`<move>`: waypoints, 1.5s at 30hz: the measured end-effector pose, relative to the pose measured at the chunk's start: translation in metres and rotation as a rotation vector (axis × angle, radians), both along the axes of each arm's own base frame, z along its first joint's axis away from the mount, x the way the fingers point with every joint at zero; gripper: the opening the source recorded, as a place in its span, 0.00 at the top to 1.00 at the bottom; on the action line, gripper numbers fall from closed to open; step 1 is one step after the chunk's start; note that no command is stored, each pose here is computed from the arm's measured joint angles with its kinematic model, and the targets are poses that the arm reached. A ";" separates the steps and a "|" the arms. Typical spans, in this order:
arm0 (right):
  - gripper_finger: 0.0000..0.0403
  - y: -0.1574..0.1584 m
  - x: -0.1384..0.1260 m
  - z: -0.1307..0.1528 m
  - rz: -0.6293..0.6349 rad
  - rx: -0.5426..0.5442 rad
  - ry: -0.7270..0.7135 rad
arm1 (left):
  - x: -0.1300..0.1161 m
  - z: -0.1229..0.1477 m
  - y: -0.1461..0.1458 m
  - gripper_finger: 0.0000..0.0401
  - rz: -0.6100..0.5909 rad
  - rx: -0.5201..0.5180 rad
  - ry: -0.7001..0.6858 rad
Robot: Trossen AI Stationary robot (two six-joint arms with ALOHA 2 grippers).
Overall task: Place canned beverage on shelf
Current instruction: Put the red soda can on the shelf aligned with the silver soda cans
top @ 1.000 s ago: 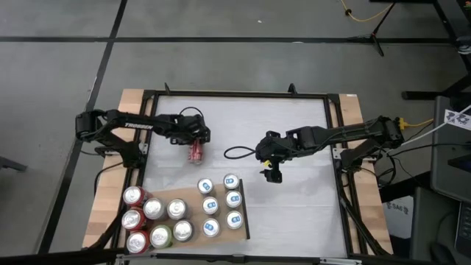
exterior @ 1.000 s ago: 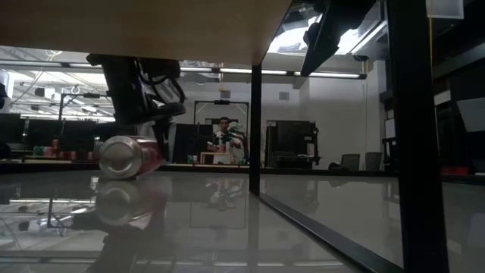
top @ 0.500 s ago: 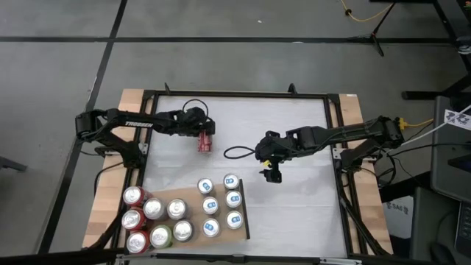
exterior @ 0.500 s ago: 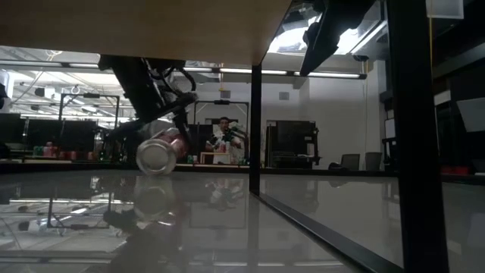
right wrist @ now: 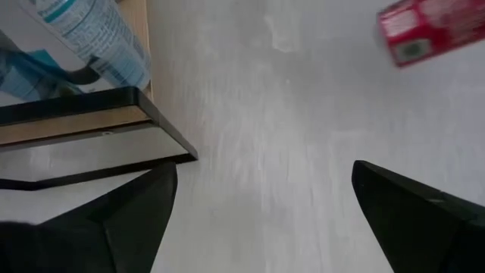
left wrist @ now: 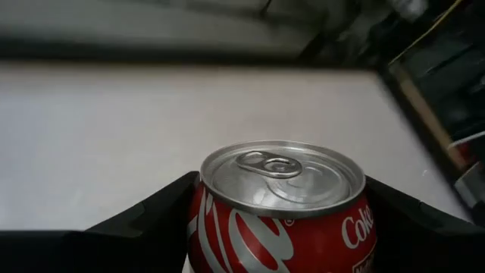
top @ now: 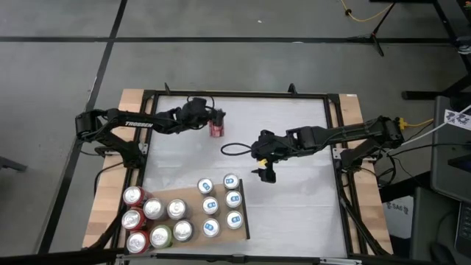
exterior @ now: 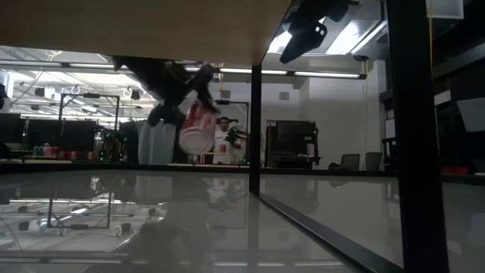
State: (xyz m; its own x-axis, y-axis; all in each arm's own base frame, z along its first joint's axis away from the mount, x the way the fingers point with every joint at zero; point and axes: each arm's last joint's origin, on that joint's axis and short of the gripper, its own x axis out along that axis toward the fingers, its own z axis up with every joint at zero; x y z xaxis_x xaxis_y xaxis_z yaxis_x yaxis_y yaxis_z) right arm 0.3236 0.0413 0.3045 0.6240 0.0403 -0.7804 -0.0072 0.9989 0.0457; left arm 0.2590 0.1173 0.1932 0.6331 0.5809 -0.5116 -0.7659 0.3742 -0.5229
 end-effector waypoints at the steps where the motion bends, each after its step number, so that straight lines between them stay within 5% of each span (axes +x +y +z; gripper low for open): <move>1: 0.04 0.000 0.000 0.000 -0.001 -0.001 0.000 | 0.002 0.004 0.001 0.29 0.000 0.040 -0.019; 13: 0.04 -0.006 -0.013 0.032 -0.085 -0.083 -0.115 | 0.011 0.031 0.006 0.29 -0.031 0.327 -0.156; 27: 0.04 -0.026 -0.022 0.100 -0.390 -0.323 -0.343 | 0.014 0.068 0.001 0.29 -0.055 0.549 -0.446; 36: 0.04 -0.077 -0.020 0.113 -0.324 -0.140 -0.373 | 0.018 0.085 -0.005 0.29 -0.080 0.599 -0.535; 45: 0.04 -0.115 0.002 0.099 -0.311 -0.189 -0.388 | 0.026 0.110 -0.004 0.29 -0.005 0.643 -0.535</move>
